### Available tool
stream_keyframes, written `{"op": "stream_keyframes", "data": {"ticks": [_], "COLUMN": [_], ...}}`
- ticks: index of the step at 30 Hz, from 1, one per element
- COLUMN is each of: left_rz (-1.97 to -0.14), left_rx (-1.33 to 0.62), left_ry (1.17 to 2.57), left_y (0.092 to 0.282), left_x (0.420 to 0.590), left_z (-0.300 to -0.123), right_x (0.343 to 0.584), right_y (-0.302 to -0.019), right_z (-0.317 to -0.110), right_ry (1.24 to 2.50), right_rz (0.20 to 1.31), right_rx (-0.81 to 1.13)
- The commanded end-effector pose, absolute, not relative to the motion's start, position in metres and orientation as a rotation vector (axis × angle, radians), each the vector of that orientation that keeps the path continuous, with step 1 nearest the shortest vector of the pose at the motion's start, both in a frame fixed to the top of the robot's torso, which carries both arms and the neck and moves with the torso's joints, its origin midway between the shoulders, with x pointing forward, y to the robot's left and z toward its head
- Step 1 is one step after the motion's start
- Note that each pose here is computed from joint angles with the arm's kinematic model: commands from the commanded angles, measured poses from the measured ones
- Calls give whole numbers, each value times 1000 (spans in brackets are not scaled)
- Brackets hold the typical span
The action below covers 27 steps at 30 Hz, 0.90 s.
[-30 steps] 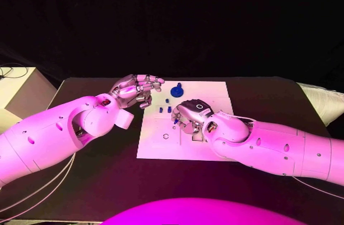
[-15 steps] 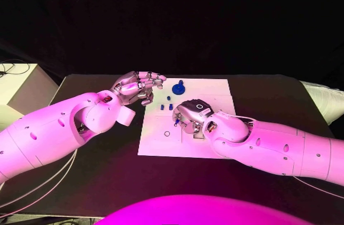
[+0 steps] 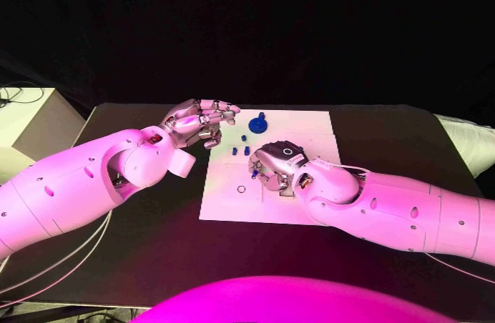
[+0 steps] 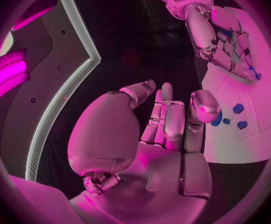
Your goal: Assemble the parts on the task board
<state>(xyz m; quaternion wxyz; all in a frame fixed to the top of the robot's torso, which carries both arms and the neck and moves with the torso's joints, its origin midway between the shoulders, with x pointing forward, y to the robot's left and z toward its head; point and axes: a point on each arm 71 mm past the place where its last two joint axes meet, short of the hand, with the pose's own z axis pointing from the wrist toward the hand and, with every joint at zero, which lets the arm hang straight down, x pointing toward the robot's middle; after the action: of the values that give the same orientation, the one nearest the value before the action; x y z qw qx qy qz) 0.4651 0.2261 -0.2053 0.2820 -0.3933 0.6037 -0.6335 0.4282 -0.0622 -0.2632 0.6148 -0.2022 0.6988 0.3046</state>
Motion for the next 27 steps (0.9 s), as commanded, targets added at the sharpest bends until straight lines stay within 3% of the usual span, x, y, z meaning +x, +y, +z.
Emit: {"op": "stream_keyframes", "data": {"ticks": [1, 27], "left_rz": [-1714, -1714], "left_rx": [-1050, -1050], "left_ry": [1621, 1626], "left_y": [225, 226], "left_x": [465, 464], "left_z": [-205, -205], "right_x": [427, 429], "right_y": [-61, -61], "right_z": [-264, -271], "right_ry": [1607, 1630], "right_rz": [693, 669], "right_rx": [-489, -504]}}
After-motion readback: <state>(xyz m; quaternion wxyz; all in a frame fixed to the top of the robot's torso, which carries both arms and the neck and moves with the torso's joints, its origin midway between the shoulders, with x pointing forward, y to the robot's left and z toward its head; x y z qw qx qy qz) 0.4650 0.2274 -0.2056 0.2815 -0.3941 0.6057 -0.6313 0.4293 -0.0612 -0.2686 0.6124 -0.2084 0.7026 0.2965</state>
